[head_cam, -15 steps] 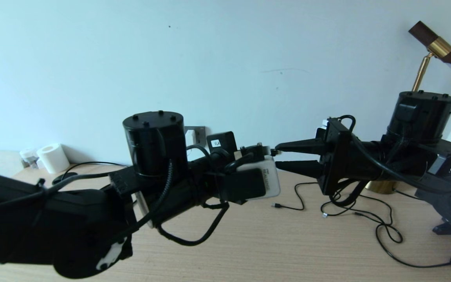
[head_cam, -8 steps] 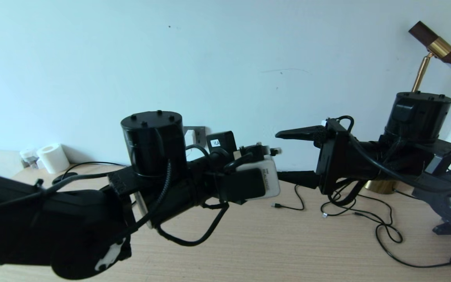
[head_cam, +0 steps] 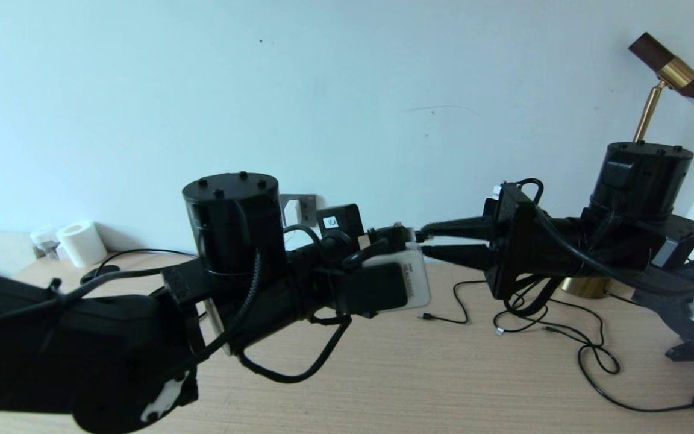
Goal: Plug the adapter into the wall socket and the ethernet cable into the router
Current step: Hand it to the other hand
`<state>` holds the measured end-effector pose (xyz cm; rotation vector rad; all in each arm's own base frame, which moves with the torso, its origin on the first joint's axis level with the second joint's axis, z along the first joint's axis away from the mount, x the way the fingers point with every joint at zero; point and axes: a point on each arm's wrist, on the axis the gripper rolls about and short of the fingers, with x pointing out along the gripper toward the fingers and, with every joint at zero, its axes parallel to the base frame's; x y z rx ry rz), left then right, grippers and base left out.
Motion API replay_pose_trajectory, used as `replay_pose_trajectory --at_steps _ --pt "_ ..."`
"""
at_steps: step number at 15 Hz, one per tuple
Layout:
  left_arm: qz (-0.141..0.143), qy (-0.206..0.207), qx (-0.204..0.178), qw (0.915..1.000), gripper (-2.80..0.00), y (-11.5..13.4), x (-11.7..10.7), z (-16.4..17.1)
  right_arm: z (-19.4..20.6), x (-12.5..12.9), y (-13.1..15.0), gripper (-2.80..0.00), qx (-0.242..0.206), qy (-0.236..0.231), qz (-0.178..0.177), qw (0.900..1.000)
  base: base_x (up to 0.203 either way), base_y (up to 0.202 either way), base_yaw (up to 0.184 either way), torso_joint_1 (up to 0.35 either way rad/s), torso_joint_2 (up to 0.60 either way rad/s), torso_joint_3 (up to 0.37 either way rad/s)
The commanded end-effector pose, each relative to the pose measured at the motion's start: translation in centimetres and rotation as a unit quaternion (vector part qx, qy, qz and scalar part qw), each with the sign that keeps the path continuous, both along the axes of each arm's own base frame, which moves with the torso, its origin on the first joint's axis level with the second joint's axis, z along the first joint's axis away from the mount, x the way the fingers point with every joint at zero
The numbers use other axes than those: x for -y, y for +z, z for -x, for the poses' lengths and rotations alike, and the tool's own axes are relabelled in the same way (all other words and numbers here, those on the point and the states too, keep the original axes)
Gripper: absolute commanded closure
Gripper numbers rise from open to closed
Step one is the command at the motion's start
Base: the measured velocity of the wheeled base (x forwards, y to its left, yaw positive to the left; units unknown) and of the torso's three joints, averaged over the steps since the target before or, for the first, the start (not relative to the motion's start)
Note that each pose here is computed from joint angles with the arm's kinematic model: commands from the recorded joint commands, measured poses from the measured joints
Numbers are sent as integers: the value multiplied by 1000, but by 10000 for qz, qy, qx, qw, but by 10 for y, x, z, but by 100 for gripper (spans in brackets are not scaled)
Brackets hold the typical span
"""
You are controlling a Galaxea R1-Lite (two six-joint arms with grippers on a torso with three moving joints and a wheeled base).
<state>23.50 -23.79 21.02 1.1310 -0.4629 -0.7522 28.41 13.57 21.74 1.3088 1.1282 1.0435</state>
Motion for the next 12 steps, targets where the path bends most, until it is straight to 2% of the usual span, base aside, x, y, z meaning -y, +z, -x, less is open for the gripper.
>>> replay_pose_trajectory --at_steps 1,12 --pt "-2 -25 43 10000 0 1 1 1 0 0 0 0 -21 32 -15 10000 0 0 0 0 0 0" --pt "-47 -64 -22 10000 0 -3 2 4 3 0 2 0 4 40 -25 10000 0 0 0 0 0 0"
